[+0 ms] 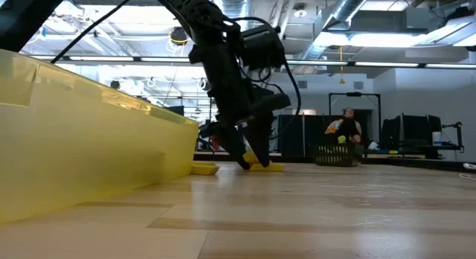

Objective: Pick & Place School Supplies
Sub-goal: Put the yellow eraser into the left black bin

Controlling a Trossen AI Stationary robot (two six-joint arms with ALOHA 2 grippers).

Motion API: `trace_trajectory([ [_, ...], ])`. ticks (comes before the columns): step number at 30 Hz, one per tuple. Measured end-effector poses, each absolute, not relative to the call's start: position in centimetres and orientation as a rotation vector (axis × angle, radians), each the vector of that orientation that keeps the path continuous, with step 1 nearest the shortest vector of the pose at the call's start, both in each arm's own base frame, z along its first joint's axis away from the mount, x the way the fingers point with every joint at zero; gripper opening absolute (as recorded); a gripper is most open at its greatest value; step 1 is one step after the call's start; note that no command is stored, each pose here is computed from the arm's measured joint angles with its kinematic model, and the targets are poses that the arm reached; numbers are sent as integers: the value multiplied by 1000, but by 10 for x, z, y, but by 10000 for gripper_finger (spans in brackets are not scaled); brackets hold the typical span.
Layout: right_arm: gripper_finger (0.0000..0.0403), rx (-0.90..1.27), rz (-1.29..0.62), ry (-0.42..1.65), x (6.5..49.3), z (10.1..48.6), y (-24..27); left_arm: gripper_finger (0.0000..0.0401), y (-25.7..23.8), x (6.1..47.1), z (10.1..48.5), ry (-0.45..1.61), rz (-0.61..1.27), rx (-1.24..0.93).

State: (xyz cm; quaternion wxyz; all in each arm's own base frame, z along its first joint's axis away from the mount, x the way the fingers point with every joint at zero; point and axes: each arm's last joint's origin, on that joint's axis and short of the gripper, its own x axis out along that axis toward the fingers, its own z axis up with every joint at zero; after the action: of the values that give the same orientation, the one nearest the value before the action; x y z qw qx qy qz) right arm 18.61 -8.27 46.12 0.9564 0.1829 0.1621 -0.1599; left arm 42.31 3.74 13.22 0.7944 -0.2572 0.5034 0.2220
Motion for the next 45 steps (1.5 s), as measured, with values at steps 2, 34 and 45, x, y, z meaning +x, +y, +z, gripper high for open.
trace_trajectory([
  [2, 135, 372, -325, 332, 186, 461, -83, 199, 38, 424, 126, 1093, 486, -554],
  [34, 136, 368, -323, 318, 199, 459, -89, 6, 52, 415, 216, 787, 430, -496],
  [45, 138, 378, -295, 324, 199, 458, -88, 176, 73, 419, 182, 880, 460, -498],
])
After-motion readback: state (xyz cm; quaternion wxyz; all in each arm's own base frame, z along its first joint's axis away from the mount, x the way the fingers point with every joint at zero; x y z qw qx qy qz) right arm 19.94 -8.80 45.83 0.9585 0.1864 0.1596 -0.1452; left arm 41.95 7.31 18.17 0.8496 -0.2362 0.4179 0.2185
